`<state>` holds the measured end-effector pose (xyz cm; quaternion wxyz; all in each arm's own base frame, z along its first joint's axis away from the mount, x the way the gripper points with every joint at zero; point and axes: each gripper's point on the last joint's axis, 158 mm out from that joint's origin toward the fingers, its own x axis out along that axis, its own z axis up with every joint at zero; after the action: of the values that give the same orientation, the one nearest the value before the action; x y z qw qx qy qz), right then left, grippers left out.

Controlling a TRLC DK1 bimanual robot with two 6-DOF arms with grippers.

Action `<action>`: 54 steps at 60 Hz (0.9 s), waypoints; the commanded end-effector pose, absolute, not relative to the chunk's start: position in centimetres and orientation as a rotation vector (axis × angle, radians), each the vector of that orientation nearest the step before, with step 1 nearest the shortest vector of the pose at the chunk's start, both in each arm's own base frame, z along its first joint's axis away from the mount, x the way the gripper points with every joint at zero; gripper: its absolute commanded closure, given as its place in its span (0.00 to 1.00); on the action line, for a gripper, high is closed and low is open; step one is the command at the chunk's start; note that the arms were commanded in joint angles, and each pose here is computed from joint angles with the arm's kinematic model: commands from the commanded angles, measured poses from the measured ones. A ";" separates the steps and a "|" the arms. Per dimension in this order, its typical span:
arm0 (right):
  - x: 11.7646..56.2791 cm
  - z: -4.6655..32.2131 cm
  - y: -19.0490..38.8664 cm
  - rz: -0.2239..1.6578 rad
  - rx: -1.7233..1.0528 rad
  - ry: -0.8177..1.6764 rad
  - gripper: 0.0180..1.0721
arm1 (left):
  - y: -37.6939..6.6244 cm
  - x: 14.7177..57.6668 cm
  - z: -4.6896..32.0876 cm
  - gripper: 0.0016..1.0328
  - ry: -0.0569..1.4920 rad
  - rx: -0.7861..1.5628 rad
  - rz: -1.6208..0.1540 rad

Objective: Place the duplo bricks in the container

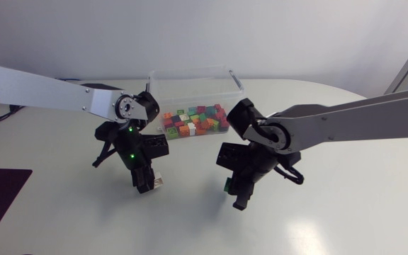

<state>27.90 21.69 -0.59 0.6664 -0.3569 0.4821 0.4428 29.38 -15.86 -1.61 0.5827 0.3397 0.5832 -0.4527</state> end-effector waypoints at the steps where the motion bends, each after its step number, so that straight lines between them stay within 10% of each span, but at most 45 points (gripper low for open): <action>1: 26.7 0.0 21.1 1.000 -0.811 1.100 0.77 | -15.0 28.5 -3.5 0.67 1.414 0.816 -1.073; 13: 26.6 3.6 20.4 0.972 -0.801 1.051 0.77 | -15.0 28.6 -3.7 0.37 1.415 0.831 -1.062; 16: 26.8 5.0 20.3 0.963 -0.799 1.027 0.77 | -15.1 28.6 -3.5 0.15 1.409 0.834 -1.063; 25: 27.5 8.7 20.1 0.937 -0.789 0.967 0.77 | -15.7 28.9 -3.3 0.14 1.395 0.830 -1.051; 40: 27.9 14.1 20.0 0.902 -0.768 0.866 0.77 | -17.1 30.2 -3.7 0.20 1.357 0.822 -1.031; 54: 29.3 19.5 20.1 0.852 -0.727 0.755 0.77 | -17.7 31.0 -5.0 0.67 1.364 0.794 -0.998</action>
<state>28.71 20.34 17.27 0.7640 -0.3445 0.3649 0.4056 30.90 -17.34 -4.04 0.5975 0.3496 0.5771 -0.4333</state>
